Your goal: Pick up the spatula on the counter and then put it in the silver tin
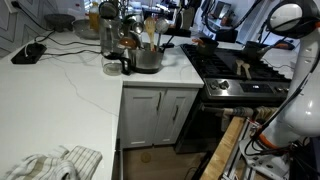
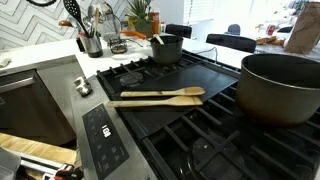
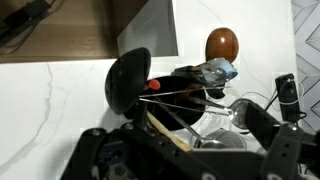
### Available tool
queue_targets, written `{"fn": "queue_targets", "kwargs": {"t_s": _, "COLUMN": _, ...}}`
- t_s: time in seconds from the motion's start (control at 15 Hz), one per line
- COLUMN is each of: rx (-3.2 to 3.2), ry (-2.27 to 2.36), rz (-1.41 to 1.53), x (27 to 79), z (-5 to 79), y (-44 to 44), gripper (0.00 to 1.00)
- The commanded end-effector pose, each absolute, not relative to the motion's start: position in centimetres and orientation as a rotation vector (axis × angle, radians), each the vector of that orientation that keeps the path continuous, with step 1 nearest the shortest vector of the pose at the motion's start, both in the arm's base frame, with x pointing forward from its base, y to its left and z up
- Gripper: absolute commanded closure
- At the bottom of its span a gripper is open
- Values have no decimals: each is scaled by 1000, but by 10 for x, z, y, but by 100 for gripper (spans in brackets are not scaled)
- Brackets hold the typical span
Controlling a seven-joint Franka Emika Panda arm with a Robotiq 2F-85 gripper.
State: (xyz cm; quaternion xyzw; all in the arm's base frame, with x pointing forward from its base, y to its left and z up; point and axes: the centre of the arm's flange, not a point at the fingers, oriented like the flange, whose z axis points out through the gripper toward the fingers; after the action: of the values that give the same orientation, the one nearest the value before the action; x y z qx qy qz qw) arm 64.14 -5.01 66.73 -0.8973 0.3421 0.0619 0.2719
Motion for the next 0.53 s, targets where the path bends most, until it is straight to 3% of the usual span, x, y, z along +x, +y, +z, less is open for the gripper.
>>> {"fn": "queue_targets", "kwargs": {"t_s": 0.0, "rx": -2556, "ry": 816, "rz": -30, "x": 613, "z": 671, "y": -37, "gripper": 0}}
{"fn": "queue_targets", "kwargs": {"t_s": 0.47, "rx": -2810, "ry": 701, "rz": -329, "x": 578, "z": 679, "y": 7, "gripper": 0}}
